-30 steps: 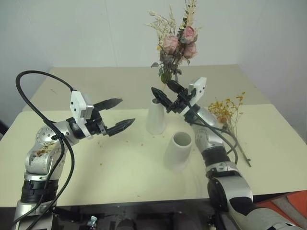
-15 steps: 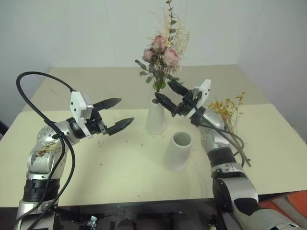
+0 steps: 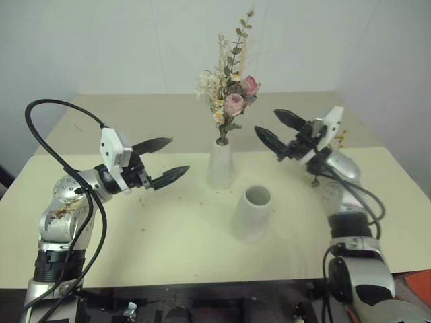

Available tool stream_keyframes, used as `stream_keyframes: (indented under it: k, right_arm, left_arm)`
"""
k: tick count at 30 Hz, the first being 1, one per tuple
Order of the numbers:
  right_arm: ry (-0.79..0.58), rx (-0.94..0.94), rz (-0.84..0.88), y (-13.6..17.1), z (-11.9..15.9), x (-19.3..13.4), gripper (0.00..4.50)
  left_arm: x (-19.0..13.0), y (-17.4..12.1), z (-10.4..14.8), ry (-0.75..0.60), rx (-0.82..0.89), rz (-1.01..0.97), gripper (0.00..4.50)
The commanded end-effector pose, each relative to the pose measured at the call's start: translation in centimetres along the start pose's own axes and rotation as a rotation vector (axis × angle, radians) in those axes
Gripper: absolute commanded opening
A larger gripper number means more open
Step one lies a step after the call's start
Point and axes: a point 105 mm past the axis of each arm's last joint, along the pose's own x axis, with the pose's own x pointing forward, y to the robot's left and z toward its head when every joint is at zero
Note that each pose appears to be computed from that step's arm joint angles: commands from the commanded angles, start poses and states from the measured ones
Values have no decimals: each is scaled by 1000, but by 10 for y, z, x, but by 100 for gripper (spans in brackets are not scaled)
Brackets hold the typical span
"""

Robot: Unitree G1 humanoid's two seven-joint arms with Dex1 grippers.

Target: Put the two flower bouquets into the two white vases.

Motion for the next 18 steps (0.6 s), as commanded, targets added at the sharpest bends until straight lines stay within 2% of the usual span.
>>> stream_keyframes:
  k: [1, 4, 8, 10, 15, 18]
  right_arm:
    - [81, -95, -127, -21, 25, -15, 449]
    - [347, -186, -239, -36, 18, -38, 449]
    - [632, -109, -217, -25, 7, -67, 449]
    - [774, -84, -264, -27, -2, -80, 449]
    - [1070, -6, -396, -39, -18, -113, 449]
    - [1155, 37, -388, -38, -28, -127, 449]
  left_arm:
    - [4, -6, 15, -32, 17, -44, 450]
    - [2, -14, 7, 43, 48, -92, 450]
    - [0, -25, 3, 66, 82, -175, 450]
    - [1, -27, 0, 81, 89, -197, 450]
    - [5, -29, -5, 121, 114, -234, 450]
    - [7, -34, -5, 124, 125, -268, 450]
